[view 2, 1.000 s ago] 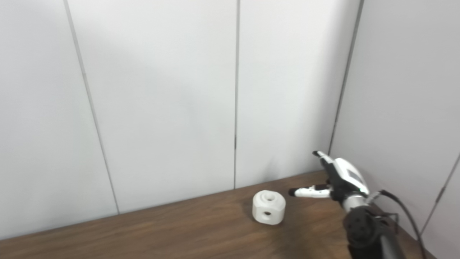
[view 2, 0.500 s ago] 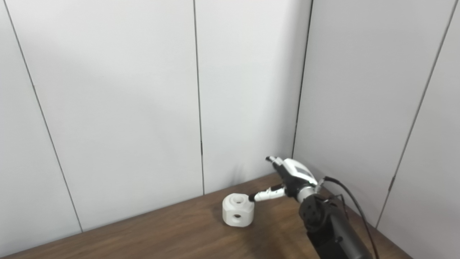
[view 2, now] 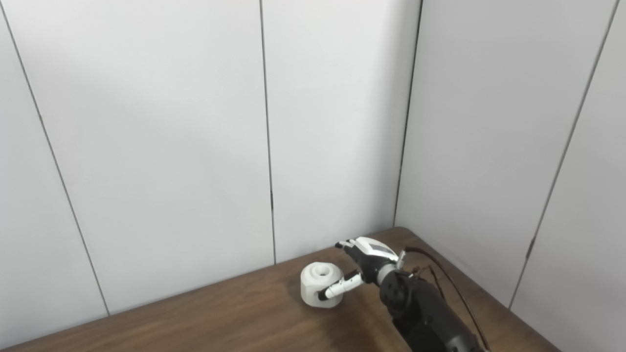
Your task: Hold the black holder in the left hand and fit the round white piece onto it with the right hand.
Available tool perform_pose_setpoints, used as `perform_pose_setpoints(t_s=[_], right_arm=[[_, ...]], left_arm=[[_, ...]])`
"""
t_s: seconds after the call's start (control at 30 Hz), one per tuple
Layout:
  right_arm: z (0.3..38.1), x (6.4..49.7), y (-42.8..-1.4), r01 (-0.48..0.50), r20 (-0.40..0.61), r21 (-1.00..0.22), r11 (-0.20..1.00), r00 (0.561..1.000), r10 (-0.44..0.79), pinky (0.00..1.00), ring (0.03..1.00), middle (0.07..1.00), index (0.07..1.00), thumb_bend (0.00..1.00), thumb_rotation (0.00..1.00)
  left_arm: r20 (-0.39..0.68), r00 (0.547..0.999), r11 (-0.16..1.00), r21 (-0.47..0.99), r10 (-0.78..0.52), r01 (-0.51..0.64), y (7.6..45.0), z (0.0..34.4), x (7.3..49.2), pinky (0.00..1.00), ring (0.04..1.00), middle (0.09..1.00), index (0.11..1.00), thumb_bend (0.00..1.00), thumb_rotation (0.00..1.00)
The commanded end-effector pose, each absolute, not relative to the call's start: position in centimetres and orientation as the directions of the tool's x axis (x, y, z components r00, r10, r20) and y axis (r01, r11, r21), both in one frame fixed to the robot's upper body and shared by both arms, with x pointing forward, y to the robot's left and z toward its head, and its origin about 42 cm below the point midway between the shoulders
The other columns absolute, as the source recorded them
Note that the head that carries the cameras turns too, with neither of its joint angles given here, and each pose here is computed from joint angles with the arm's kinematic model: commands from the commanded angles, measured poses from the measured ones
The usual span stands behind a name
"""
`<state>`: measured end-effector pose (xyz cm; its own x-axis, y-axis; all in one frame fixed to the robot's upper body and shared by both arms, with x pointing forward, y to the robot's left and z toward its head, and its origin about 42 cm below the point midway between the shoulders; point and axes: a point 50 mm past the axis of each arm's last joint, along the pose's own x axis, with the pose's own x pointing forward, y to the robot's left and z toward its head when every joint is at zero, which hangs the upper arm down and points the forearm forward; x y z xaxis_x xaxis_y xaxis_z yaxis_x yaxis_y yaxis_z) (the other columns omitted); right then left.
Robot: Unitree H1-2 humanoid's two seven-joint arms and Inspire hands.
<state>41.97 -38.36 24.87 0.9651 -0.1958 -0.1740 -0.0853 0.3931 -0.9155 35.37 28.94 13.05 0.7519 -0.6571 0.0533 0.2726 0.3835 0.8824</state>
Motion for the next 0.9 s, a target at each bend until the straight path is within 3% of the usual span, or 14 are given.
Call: perform_pose_setpoints(t_s=[0.0, 0.37, 0.87], right_arm=[[27.6, 42.8, -38.2, -0.014, -0.085, -0.93, 0.366, 0.981, -0.176, 0.88, 1.0, 1.0, 0.942, 1.0, 0.51], [26.4, 44.0, -37.1, -0.07, -0.122, -0.938, 0.341, 0.983, -0.135, 0.97, 1.0, 1.0, 0.924, 1.0, 0.47], [27.8, 44.5, -38.2, -0.033, -0.068, -0.956, 0.29, 0.991, -0.111, 0.92, 1.0, 1.0, 0.85, 1.0, 0.43]], left_arm=[[0.027, 0.761, 0.337, 0.906, -0.649, 0.256, 30.5, 13.8, 35.3, 1.0, 1.0, 0.986, 0.48, 0.51, 0.04], [0.03, 0.761, 0.34, 0.906, -0.648, 0.254, 30.9, 13.9, 34.6, 1.0, 1.0, 0.991, 0.479, 0.51, 0.04], [0.032, 0.759, 0.341, 0.905, -0.65, 0.253, 31.0, 14.1, 34.2, 1.0, 1.0, 0.998, 0.479, 0.51, 0.04]])
